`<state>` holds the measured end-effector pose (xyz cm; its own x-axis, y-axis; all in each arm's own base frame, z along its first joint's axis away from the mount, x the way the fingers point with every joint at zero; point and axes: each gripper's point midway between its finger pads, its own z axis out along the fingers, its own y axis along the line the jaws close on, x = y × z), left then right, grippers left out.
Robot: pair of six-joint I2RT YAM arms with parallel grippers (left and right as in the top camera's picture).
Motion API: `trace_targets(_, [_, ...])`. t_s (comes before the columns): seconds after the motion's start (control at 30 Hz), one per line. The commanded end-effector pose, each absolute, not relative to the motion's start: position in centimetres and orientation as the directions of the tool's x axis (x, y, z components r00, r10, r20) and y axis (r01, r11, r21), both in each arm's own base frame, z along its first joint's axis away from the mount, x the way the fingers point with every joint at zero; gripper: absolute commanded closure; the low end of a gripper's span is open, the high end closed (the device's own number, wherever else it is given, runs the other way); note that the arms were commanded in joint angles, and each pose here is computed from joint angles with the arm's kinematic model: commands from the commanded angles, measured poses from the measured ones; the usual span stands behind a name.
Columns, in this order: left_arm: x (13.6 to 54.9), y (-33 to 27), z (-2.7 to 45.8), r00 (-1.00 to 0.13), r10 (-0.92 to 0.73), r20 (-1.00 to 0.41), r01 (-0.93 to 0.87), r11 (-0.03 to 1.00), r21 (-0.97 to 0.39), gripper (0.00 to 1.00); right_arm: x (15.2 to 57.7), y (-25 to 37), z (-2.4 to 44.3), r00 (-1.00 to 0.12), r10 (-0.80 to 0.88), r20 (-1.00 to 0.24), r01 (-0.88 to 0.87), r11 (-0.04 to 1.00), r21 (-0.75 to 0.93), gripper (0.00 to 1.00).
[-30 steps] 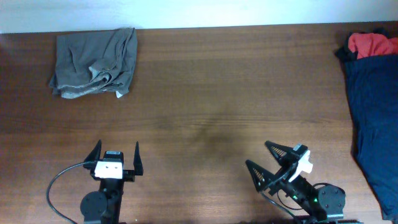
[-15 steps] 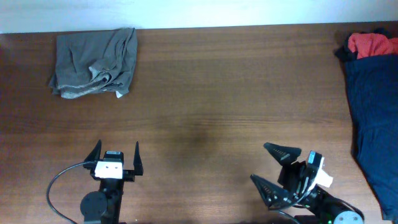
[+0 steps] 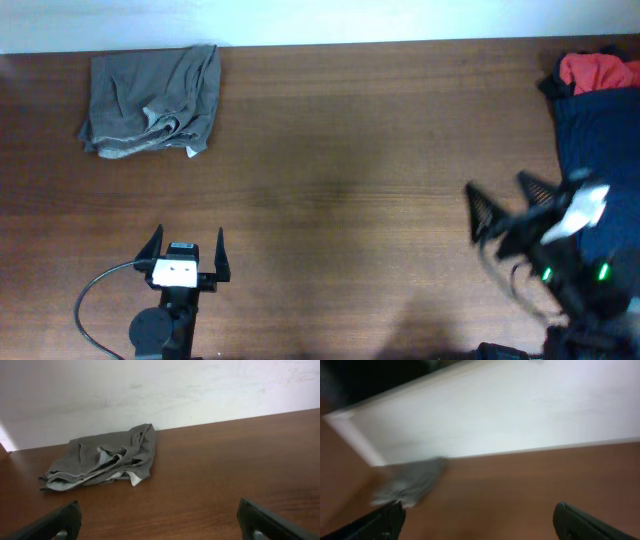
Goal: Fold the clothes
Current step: 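Move the right gripper toward the navy jeans at the right edge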
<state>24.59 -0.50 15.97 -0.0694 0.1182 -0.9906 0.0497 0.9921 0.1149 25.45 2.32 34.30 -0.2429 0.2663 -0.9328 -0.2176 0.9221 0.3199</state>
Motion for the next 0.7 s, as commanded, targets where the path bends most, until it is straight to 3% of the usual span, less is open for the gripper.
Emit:
trace_targets(0.0, [24.6, -0.3, 15.8, -0.067, 0.134, -0.989, 0.038, 0.991, 0.132, 0.01, 29.3, -4.3, 34.0, -0.293, 0.190, -0.937, 0.085, 0.981, 0.173, 0.01])
trace_targets(0.27, [24.6, -0.3, 15.8, -0.067, 0.134, -0.989, 0.038, 0.991, 0.132, 0.01, 36.2, -7.6, 29.4, -0.489, 0.257, -0.834, 0.199, 0.963, 0.181, 0.01])
trace_targets(0.5, [24.6, -0.3, 15.8, -0.067, 0.134, -0.989, 0.038, 0.991, 0.132, 0.01, 40.4, -15.1, 20.7, -0.583, 0.298, -0.756, 0.459, 0.888, -0.004, 0.01])
trace_targets(0.67, [24.6, -0.3, 15.8, -0.067, 0.134, -0.989, 0.038, 0.991, 0.132, 0.01, 41.9, -19.5, 15.5, -0.622, 0.291, -0.727, 0.553, 0.821, -0.145, 0.01])
